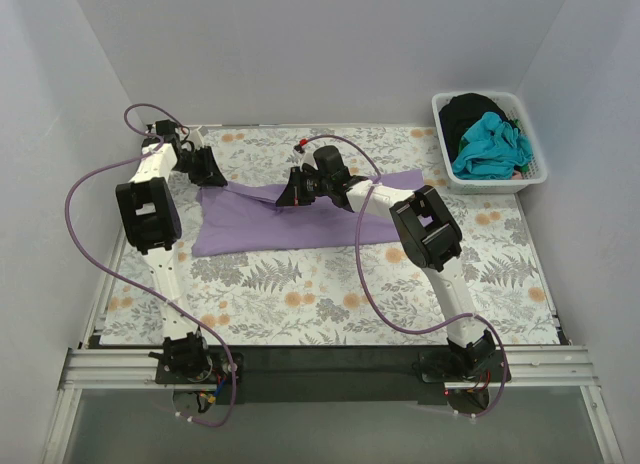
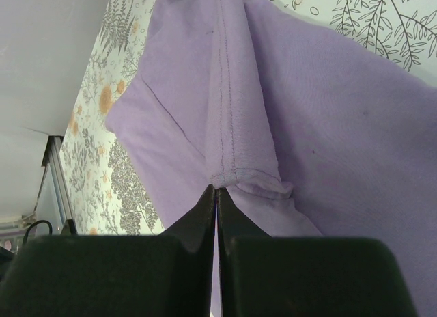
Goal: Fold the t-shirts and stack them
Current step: Fold the tshirt
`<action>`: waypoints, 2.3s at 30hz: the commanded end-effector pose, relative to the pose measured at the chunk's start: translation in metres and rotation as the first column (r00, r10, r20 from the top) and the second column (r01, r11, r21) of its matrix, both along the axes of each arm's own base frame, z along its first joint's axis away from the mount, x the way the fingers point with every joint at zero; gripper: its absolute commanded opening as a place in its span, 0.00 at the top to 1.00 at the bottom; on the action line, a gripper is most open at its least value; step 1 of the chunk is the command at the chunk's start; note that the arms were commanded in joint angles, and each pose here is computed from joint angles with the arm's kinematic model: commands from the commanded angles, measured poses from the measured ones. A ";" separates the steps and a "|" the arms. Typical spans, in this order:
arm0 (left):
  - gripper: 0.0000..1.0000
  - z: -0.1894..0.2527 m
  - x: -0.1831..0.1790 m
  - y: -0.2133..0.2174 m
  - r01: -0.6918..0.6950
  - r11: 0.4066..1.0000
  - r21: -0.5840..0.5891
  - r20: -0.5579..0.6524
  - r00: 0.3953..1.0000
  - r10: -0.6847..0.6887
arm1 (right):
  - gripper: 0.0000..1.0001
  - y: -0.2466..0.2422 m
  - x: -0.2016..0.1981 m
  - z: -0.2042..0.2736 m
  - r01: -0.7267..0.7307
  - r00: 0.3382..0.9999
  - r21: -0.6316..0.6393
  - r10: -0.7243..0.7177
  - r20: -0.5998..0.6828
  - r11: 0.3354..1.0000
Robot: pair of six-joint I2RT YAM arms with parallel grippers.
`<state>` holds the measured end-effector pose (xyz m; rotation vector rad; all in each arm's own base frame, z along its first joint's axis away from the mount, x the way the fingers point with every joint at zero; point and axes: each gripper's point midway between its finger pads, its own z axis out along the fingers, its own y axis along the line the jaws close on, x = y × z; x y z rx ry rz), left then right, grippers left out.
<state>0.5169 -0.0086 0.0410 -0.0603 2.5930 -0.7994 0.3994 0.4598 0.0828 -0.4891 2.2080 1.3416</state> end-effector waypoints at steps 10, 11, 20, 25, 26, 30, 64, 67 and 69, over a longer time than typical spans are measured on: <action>0.72 0.036 0.005 -0.001 0.017 1.000 0.013 0.069 0.997 -0.018 | 0.99 0.005 0.008 0.005 -0.010 0.999 0.038 0.009 0.034 0.999; 0.73 0.037 0.005 -0.001 0.018 1.000 0.013 0.072 0.997 -0.019 | 0.99 0.004 0.007 0.005 -0.012 0.999 0.037 0.010 0.033 0.999; 0.95 0.053 0.008 -0.005 0.023 1.000 0.001 0.103 0.994 -0.023 | 0.99 0.005 0.006 0.004 -0.013 0.999 0.036 0.012 0.031 0.999; 1.00 0.063 0.001 -0.002 0.023 1.000 0.020 0.094 0.995 -0.025 | 0.99 0.004 0.007 0.010 -0.018 0.999 0.044 0.017 0.041 0.999; 1.00 0.066 -0.004 -0.002 0.032 0.999 0.031 0.086 0.996 -0.035 | 0.99 0.004 0.005 0.011 -0.027 0.999 0.043 0.025 0.046 0.999; 1.00 0.076 -0.024 -0.001 0.042 0.997 0.059 0.061 0.997 -0.046 | 0.99 0.002 0.000 0.020 -0.049 0.997 0.048 0.046 0.069 0.998; 0.67 0.061 -0.116 0.002 0.025 0.995 0.095 -0.101 0.995 -0.015 | 0.46 -0.025 -0.033 0.032 -0.191 0.979 -0.044 0.193 0.067 0.981; 0.67 0.086 -0.116 -0.007 0.024 0.998 0.055 -0.048 0.999 -0.021 | 0.46 -0.033 -0.033 0.067 -0.203 0.970 -0.038 0.206 0.127 0.978; 0.67 0.088 -0.123 -0.012 0.022 0.999 0.026 -0.045 0.999 -0.021 | 0.46 -0.044 -0.035 0.087 -0.206 0.964 -0.045 0.211 0.164 0.977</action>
